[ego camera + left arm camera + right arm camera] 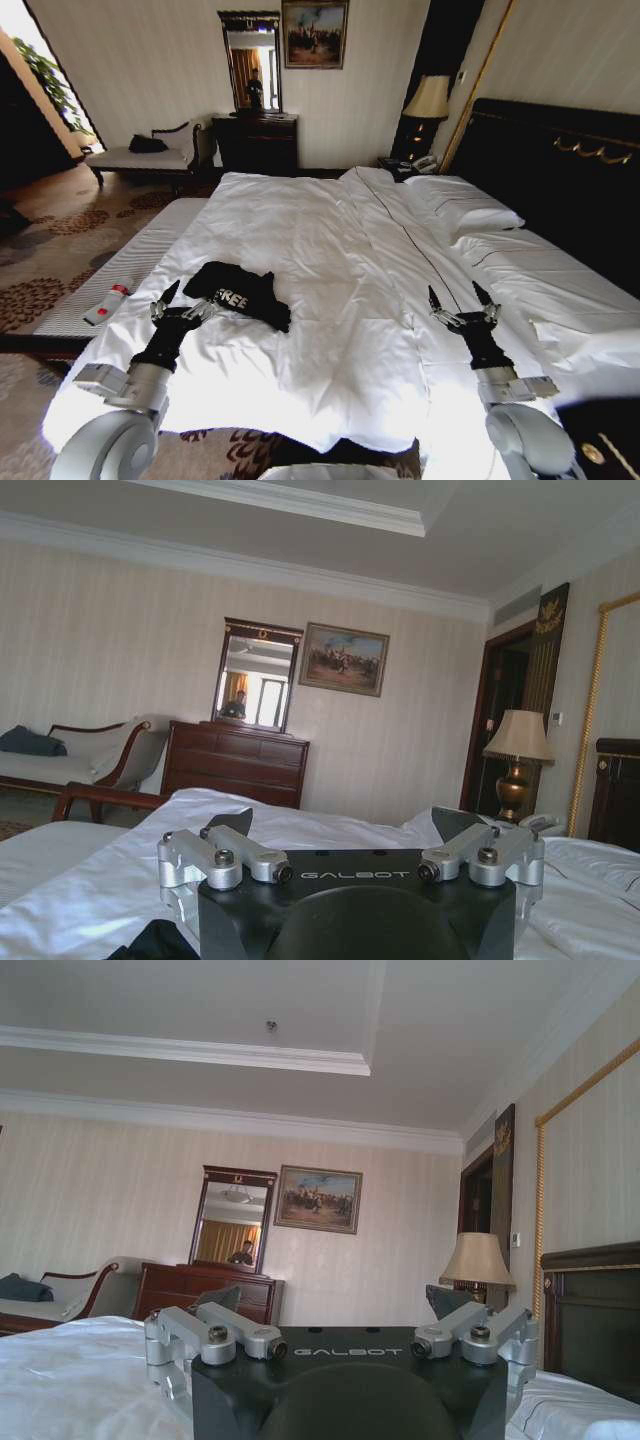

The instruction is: Fold the clothes on the bed.

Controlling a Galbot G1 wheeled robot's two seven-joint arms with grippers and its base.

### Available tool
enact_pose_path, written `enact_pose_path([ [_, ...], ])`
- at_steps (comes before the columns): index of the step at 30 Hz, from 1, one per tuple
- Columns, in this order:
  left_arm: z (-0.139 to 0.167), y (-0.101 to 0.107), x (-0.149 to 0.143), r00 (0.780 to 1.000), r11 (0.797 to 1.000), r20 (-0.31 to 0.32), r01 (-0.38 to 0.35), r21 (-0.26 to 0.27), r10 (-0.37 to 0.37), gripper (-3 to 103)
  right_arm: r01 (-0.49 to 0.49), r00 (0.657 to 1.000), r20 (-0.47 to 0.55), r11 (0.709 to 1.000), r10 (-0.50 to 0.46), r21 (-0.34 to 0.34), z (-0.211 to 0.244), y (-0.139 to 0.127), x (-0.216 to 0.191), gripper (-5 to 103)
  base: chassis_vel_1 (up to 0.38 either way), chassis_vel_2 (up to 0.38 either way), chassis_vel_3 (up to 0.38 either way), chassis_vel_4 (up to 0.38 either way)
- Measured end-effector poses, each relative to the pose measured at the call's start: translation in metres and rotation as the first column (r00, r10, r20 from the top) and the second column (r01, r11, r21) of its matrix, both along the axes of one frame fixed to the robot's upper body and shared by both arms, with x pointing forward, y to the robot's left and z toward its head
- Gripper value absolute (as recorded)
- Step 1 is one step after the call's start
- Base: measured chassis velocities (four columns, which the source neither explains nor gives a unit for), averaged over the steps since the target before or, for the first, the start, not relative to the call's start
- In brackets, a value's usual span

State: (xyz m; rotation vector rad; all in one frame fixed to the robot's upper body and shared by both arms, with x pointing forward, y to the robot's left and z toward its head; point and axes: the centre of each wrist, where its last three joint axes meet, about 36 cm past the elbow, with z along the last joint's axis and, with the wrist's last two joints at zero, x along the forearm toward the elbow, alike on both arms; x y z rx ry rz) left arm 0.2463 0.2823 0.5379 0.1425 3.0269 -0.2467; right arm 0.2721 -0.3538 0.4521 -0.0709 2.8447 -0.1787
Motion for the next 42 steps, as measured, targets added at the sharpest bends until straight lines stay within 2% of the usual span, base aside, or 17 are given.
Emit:
enact_pose_path([
  [12,-0.0017,-0.0006,-0.0005,1.000,1.000,-0.002,-0.009,0.000,0.009,100,-0.003,1.000,0.000,1.000,0.003,0.012,-0.0006,0.0011,0.0010,100,0.003,0.005,-0.004,-0.004],
  [42,-0.0037,-0.0001,-0.0023,1.000,1.000,-0.003,-0.018,0.014,0.018,100,0.001,1.000,-0.005,1.000,-0.001,0.011,-0.0025,0.0031,-0.0003,100,0.077,0.073,-0.075,-0.075],
])
